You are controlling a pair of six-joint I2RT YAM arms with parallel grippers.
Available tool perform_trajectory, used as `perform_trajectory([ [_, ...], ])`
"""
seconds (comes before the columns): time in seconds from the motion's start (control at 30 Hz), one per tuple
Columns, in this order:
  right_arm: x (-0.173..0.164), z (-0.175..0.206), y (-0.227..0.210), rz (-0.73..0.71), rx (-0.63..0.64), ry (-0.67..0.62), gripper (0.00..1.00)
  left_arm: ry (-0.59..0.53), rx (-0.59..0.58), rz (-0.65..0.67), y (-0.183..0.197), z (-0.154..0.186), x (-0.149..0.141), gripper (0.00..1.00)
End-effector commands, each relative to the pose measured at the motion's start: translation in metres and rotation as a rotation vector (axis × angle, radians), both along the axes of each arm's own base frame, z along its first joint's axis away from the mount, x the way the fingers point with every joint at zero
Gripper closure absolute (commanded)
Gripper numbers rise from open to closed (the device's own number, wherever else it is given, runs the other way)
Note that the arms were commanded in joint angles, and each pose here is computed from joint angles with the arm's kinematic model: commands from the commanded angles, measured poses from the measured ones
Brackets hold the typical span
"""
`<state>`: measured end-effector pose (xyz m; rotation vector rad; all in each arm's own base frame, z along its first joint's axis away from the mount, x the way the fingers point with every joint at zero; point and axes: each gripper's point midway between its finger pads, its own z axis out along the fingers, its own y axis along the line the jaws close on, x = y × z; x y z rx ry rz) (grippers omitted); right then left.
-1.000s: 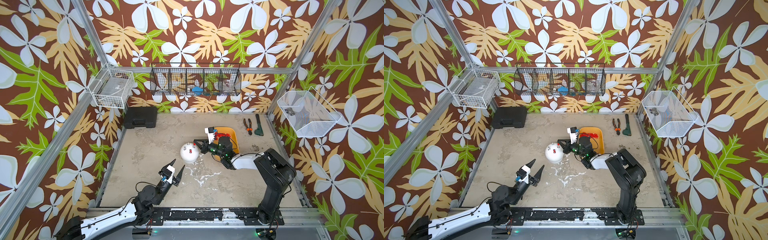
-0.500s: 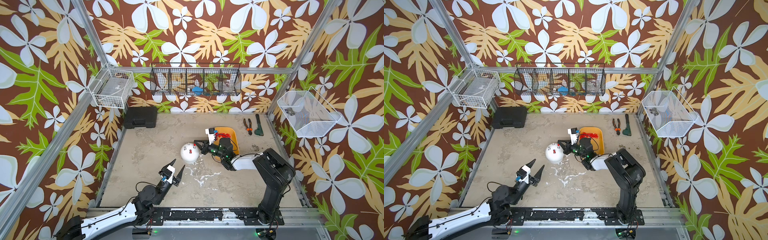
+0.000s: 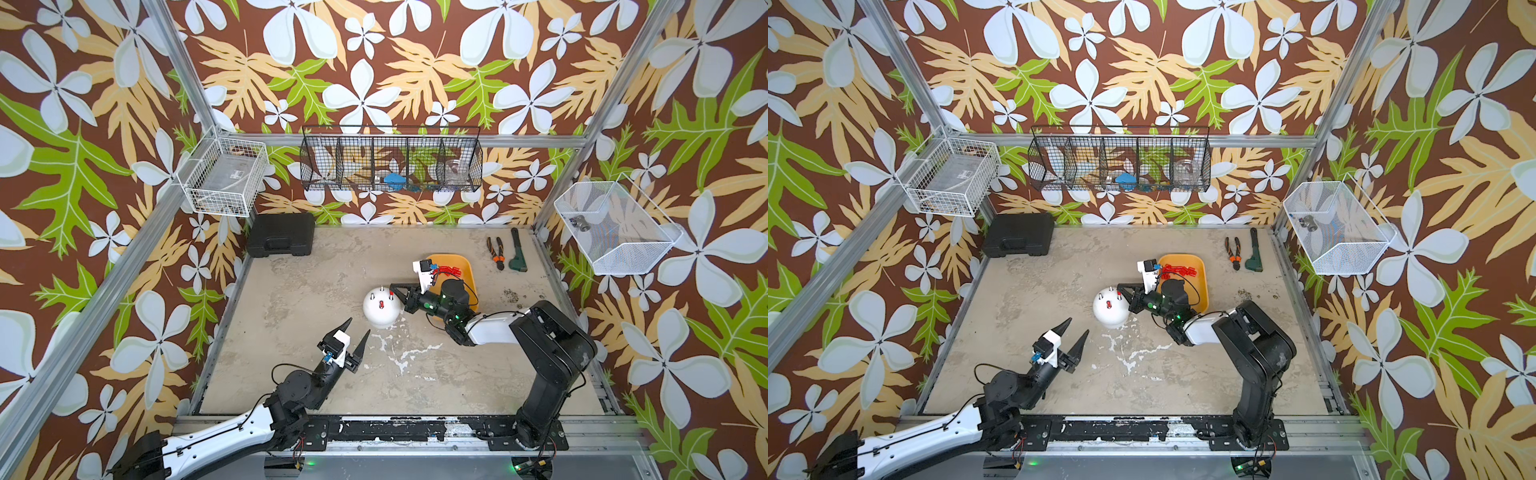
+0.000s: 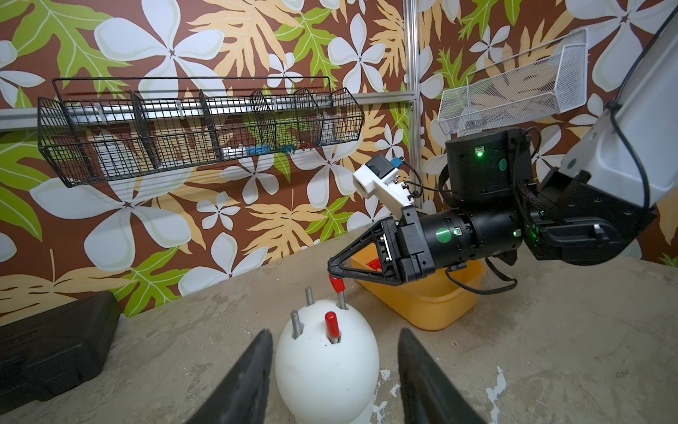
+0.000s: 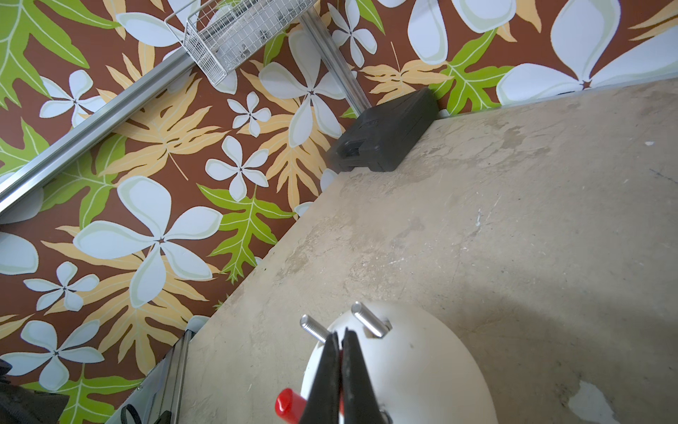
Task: Cover the protruding screws with screw protection sleeves
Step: Attach the screw protection sleeve to the screw.
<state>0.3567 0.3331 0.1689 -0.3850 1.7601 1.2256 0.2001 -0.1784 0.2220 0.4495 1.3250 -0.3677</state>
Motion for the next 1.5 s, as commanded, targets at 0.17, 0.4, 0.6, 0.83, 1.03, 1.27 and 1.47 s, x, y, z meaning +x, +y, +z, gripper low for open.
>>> perform_trajectory([
  [0.17,-0.004,0.004,-0.002,0.003,0.0,-0.044,1.0,0.018,0.046,-0.01,0.0,-0.024,-0.002,0.44],
  [0.4,-0.007,0.003,-0.003,0.006,-0.01,-0.049,1.0,0.018,0.047,-0.011,0.0,-0.024,-0.002,0.44],
  [0.6,-0.01,-0.004,-0.005,0.008,-0.011,-0.049,1.0,0.019,0.05,-0.011,0.0,-0.025,-0.002,0.44],
  [0.83,-0.021,-0.012,-0.012,0.011,-0.016,-0.088,1.0,0.017,0.048,-0.011,0.0,-0.024,-0.002,0.44],
  [1.03,-0.03,-0.011,-0.017,0.012,-0.01,-0.128,1.0,0.019,0.05,-0.01,0.0,-0.025,-0.002,0.44],
  [1.27,-0.033,-0.006,-0.02,0.007,-0.012,-0.148,1.0,0.019,0.052,-0.011,0.0,-0.025,-0.002,0.44],
  [1.47,-0.037,-0.006,-0.023,0.008,-0.006,-0.168,1.0,0.02,0.052,-0.01,-0.001,-0.025,-0.002,0.44],
])
